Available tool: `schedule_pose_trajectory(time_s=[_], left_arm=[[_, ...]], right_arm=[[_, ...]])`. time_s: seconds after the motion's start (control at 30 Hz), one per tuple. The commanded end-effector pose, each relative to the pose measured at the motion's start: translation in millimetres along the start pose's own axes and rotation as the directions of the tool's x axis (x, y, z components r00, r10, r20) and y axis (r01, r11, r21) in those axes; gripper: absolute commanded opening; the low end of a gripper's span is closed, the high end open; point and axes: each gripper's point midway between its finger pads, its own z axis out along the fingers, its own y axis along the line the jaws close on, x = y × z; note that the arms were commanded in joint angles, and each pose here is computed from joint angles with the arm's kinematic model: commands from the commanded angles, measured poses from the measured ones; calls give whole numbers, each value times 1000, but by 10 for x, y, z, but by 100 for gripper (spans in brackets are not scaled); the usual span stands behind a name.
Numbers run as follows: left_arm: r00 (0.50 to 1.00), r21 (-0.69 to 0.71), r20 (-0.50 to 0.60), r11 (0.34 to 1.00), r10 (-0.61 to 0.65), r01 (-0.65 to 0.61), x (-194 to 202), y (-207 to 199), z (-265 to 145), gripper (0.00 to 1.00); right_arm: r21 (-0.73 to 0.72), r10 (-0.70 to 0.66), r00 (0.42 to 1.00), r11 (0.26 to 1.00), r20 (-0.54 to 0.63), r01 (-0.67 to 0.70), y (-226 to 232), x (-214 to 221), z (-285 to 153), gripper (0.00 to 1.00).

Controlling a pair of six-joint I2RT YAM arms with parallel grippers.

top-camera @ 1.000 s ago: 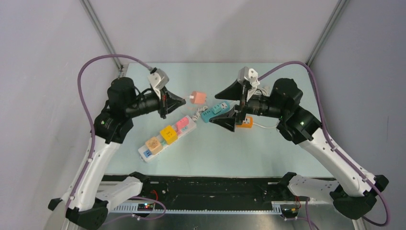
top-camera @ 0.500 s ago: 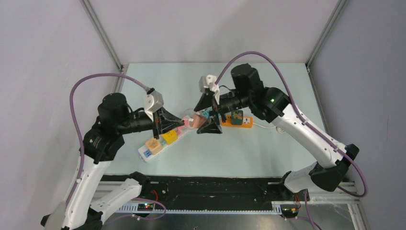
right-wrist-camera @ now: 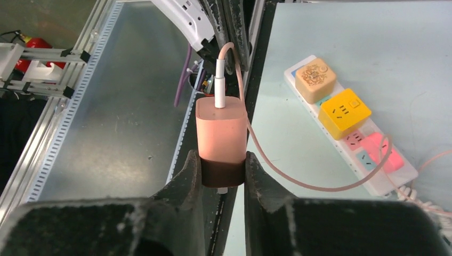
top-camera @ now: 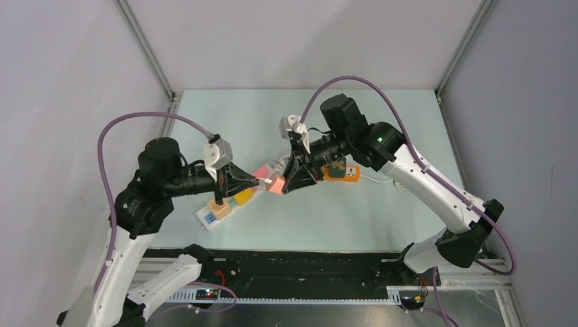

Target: Insert the plug

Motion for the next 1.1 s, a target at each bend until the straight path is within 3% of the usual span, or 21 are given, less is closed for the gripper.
schedule_pose_trajectory(time_s=[0.0, 0.03, 0.1, 0.17, 0.2, 0.33, 0.4, 0.63, 0.87, 0.97, 1.07], left_arm=[[999, -1, 16, 999, 49, -49, -55, -22, -33, 0], [999, -9, 17, 999, 52, -51, -67, -16, -42, 1], [998, -19, 17, 998, 56, -56, -76, -5, -51, 16], [998, -22, 18, 998, 58, -57, -76, -3, -54, 36], [998, -19, 18, 998, 57, -57, -76, -6, -51, 55], [999, 9, 17, 999, 49, -50, -66, -33, -28, 82], [999, 43, 18, 998, 43, -43, -68, -70, -5, 87], [1000, 161, -3, 986, -30, 30, -62, -135, 133, 89], [998, 211, 7, 976, -60, 57, -160, -165, 261, 75], [997, 212, 15, 975, -73, 68, -179, -179, 272, 61], [997, 211, 17, 975, -81, 75, -164, -178, 281, 56]], right_arm=[[-6, -30, 1000, 1000, 9, 30, 104, -94, 4, 0], [-5, -38, 999, 999, 16, 38, 117, -112, 4, 0], [4, -43, 999, 999, 28, 43, 120, -124, 0, 0], [11, -53, 998, 999, 44, 53, 134, -147, -13, 0], [13, -57, 997, 998, 52, 56, 127, -151, -10, 0], [35, -79, 993, 996, 84, 76, 146, -225, -46, 0], [45, -82, 992, 996, 94, 78, 141, -255, -52, 0], [67, -81, 990, 995, 119, 73, 96, -301, -33, 0], [95, -83, 988, 993, 130, 71, 22, -320, -16, 0], [105, -80, 988, 992, 129, 67, -11, -310, -3, 0], [111, -76, 989, 992, 127, 61, -28, -295, -1, 0]])
